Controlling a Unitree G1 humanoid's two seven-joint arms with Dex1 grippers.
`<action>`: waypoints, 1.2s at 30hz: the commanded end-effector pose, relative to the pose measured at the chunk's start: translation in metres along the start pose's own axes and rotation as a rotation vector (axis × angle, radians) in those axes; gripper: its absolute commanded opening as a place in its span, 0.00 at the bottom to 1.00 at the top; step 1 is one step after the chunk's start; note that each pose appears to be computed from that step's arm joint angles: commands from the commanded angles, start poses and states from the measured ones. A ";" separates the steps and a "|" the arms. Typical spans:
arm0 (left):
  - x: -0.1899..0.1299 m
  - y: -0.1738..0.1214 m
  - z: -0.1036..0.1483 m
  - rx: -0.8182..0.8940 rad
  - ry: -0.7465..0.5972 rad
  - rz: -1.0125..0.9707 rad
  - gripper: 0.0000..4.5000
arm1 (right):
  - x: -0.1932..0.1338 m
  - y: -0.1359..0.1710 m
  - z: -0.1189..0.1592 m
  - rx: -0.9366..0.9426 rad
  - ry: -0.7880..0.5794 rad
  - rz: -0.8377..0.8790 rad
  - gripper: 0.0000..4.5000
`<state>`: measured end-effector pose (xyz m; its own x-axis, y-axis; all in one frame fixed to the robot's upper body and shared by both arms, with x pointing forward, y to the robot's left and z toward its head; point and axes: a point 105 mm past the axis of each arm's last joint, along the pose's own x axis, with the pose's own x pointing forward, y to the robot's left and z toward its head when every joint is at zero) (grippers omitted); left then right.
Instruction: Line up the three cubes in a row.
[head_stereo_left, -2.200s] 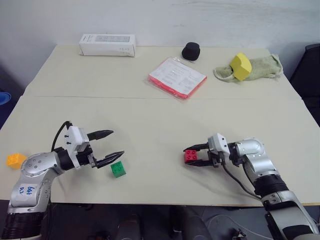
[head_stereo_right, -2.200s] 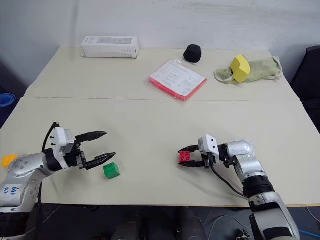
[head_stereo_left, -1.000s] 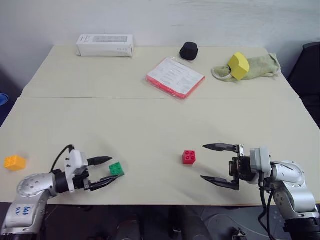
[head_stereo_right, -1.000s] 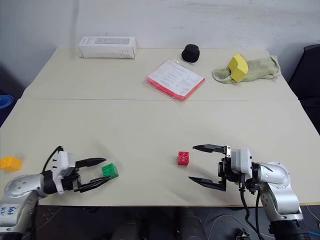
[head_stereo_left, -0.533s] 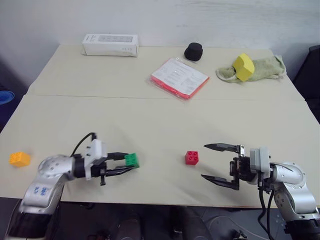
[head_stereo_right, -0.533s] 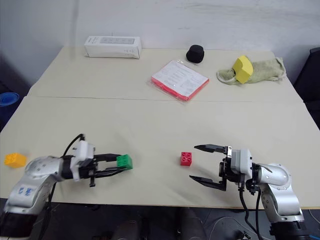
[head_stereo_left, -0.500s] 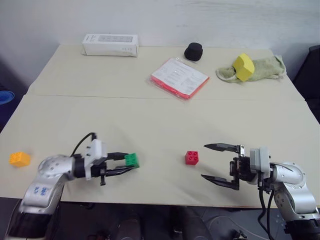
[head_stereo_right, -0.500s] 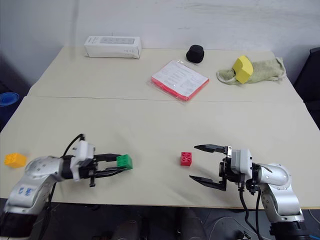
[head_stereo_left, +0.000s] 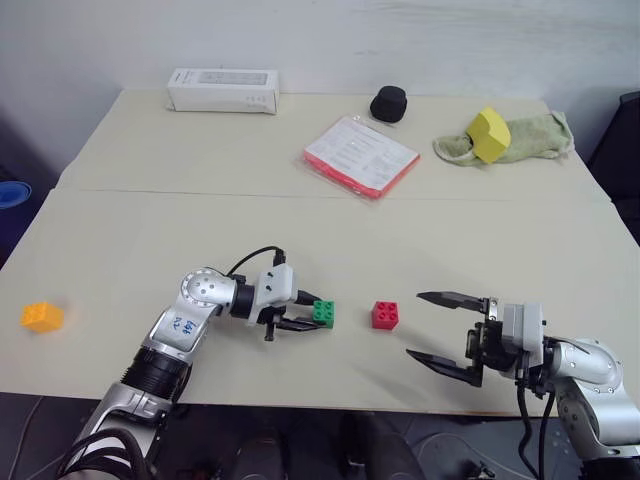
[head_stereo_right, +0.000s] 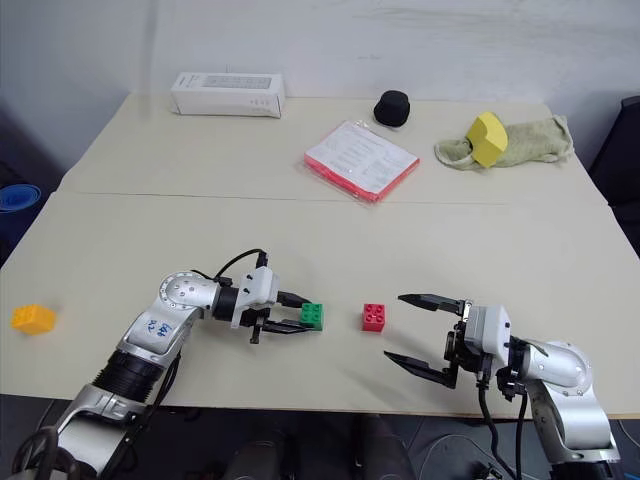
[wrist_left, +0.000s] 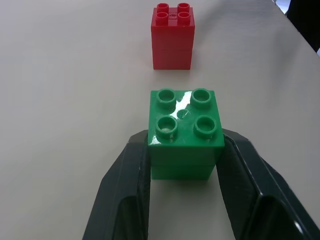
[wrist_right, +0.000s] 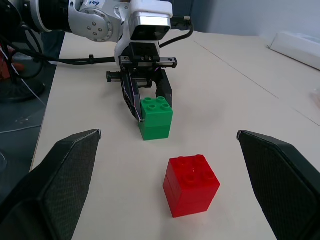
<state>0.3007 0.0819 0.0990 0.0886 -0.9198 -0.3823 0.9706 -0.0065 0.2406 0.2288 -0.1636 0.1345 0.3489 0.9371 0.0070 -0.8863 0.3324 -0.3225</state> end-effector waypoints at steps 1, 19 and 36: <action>-0.006 0.003 -0.013 -0.003 0.058 0.007 0.33 | 0.001 0.003 0.008 -0.035 -0.020 -0.007 1.00; -0.051 0.001 0.004 -0.011 -0.024 0.088 0.73 | -0.007 -0.004 0.003 -0.023 -0.012 -0.023 1.00; -0.224 -0.107 -0.053 -0.355 -0.047 1.071 0.99 | 0.014 0.008 0.035 -0.050 -0.161 -0.017 1.00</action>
<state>0.1948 0.2954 0.0989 0.8639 -0.4801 -0.1522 0.4980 0.8594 0.1158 0.2188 -0.1468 0.1536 0.3160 0.9408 0.1224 -0.8759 0.3389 -0.3435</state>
